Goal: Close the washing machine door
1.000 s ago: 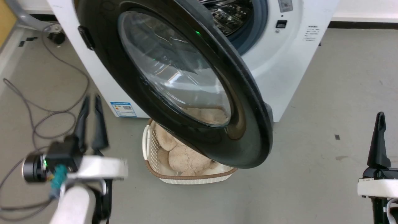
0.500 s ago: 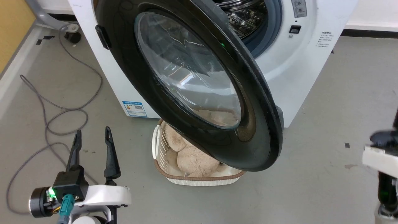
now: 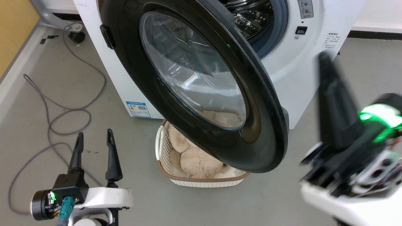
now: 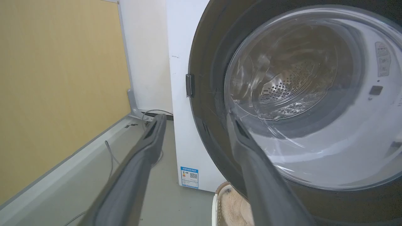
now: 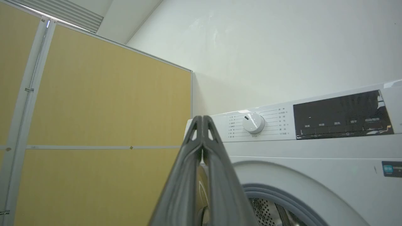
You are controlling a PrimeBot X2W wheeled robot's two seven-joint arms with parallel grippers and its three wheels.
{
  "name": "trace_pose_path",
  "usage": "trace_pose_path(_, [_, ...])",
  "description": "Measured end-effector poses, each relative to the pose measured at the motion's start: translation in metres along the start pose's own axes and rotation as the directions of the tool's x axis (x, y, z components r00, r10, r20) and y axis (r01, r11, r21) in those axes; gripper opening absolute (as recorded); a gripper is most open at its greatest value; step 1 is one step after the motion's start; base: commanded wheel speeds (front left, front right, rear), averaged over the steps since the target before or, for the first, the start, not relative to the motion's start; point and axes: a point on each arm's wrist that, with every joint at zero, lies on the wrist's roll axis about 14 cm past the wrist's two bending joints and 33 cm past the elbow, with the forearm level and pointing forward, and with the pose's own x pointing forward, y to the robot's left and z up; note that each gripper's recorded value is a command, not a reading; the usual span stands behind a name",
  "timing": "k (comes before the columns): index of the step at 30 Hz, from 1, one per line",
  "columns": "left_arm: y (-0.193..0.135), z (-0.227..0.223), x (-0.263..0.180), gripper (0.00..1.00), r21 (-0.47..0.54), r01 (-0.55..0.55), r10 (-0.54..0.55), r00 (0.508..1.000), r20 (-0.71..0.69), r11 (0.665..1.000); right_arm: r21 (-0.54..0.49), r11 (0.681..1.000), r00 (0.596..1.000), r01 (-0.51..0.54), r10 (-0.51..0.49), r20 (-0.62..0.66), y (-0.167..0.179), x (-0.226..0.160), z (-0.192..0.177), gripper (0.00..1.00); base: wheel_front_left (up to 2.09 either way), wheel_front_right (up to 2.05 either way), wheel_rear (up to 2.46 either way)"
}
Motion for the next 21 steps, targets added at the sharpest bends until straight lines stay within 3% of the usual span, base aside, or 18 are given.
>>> trace_pose_path(8, [0.001,-0.001,0.002,1.0,0.01,0.002,-0.002,1.0,0.001,1.0,0.147,0.972,0.967,-0.184,0.205,-0.15,0.055,-0.021,-0.037,0.0,0.0,0.0,0.0])
trace_pose_path(12, [0.002,0.0,0.002,1.0,0.011,0.001,-0.001,1.0,0.003,1.0,0.118,0.962,0.911,-0.246,0.271,-0.31,0.061,-0.049,-0.074,0.0,0.0,0.0,0.0])
trace_pose_path(16, [0.001,0.0,0.004,1.0,0.004,-0.003,0.003,1.0,0.007,1.0,0.083,0.964,0.851,-0.251,0.261,-0.456,0.049,-0.081,-0.109,0.0,0.0,0.0,0.0])
trace_pose_path(21, [-0.002,-0.004,0.007,1.0,0.009,0.004,-0.004,1.0,-0.001,1.0,0.045,0.984,0.799,-0.173,0.167,-0.578,0.018,-0.112,-0.14,0.0,0.0,0.0,0.0])
